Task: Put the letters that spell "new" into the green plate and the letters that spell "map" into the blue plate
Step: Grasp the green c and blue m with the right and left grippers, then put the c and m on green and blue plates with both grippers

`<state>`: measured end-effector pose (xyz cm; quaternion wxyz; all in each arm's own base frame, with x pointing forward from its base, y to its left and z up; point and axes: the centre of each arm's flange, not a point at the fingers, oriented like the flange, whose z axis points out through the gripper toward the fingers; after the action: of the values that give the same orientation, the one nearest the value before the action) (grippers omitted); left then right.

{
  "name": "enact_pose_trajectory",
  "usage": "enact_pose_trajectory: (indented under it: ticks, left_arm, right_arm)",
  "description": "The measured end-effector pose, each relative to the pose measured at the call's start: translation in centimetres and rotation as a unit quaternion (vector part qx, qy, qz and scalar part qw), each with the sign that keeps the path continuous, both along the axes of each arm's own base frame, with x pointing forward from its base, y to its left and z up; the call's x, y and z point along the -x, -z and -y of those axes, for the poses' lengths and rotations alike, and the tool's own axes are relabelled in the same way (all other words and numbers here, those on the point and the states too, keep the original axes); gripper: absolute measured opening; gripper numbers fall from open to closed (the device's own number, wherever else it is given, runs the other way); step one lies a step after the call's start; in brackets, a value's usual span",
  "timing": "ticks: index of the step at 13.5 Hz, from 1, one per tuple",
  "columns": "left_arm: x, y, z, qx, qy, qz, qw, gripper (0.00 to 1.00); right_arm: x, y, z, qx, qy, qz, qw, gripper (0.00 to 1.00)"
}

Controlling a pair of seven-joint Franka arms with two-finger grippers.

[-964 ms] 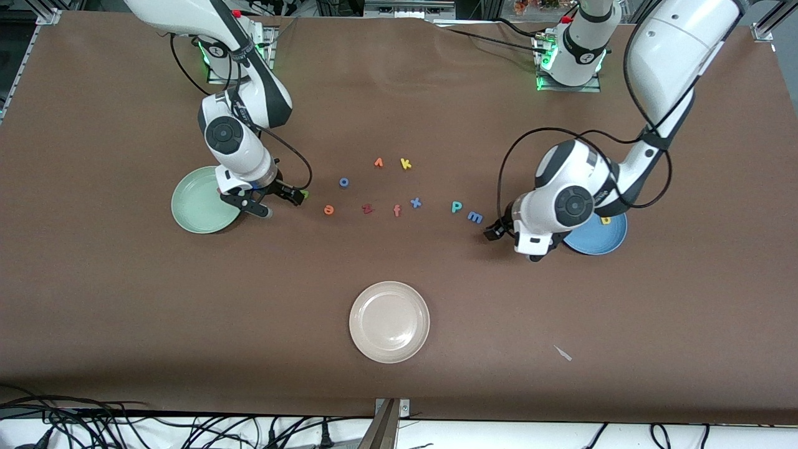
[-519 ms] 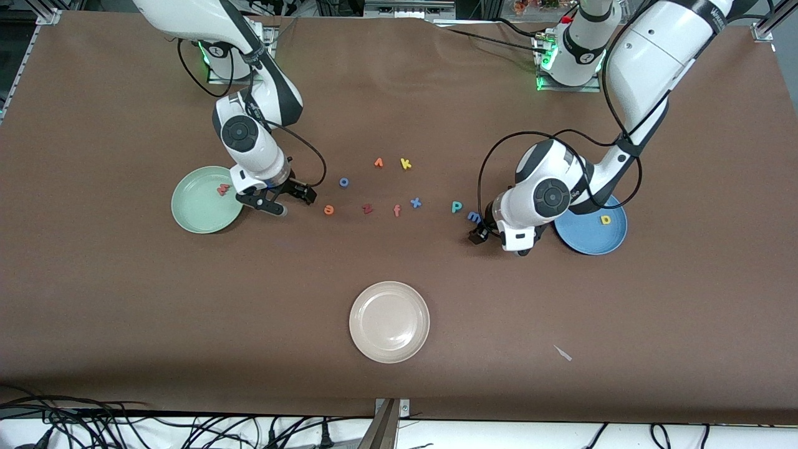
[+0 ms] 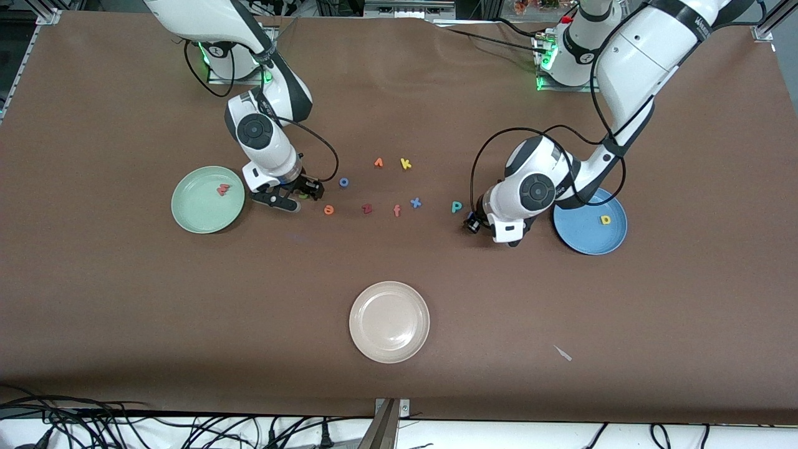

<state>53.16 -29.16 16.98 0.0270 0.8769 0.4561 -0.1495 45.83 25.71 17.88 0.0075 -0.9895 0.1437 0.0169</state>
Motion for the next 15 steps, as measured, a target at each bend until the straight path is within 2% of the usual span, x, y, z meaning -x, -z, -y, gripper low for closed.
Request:
enact_pose_trajectory:
  ticks: [1, 2, 3, 4, 5, 6, 7, 8, 10, 13, 15]
  left_arm:
    - [0.2, 0.2, 0.2, -0.002, 0.002, -0.001, 1.000, 0.67]
    - [0.3, 0.2, 0.3, -0.003, 0.003, -0.001, 1.000, 0.63]
    - [0.3, 0.2, 0.3, -0.003, 0.003, -0.001, 1.000, 0.62]
    - [0.2, 0.2, 0.3, -0.002, 0.002, 0.001, 1.000, 0.57]
    - [0.2, 0.2, 0.2, -0.002, 0.001, 0.002, 1.000, 0.56]
    - [0.2, 0.2, 0.2, -0.002, 0.001, 0.002, 1.000, 0.56]
    - [0.2, 0.2, 0.2, -0.001, 0.001, 0.003, 1.000, 0.56]
    - [0.1, 0.2, 0.2, -0.002, 0.002, 0.005, 1.000, 0.56]
    - [0.1, 0.2, 0.2, -0.002, 0.004, 0.009, 1.000, 0.54]
    - [-0.1, 0.2, 0.1, -0.002, 0.002, 0.015, 1.000, 0.54]
    - [-0.2, 0.2, 0.1, -0.006, -0.002, 0.021, 1.000, 0.53]
  right_arm:
    - [0.0, 0.1, 0.0, 0.000, 0.000, -0.001, 1.000, 0.69]
    - [0.0, 0.1, 0.0, 0.000, 0.000, 0.000, 1.000, 0.62]
    - [0.0, 0.1, 0.0, 0.000, 0.000, 0.001, 1.000, 0.62]
    - [0.0, 0.2, 0.0, -0.001, 0.000, 0.001, 1.000, 0.55]
    - [0.0, 0.3, 0.0, 0.000, 0.000, 0.000, 1.000, 0.55]
    - [0.0, 0.5, 0.0, 0.000, -0.001, 0.000, 1.000, 0.48]
    - [-0.1, 0.3, 0.1, -0.001, -0.001, 0.002, 1.000, 0.35]
    - [-0.1, 0.3, 0.1, -0.001, -0.001, 0.002, 1.000, 0.27]
    - [-0.1, 0.3, 0.1, -0.001, -0.001, 0.003, 1.000, 0.27]
    - [-1.3, -1.2, 0.6, -0.005, 0.000, 0.019, 1.000, 0.27]
    - [-2.1, -3.0, 2.2, 0.003, -0.018, 0.015, 1.000, 0.27]
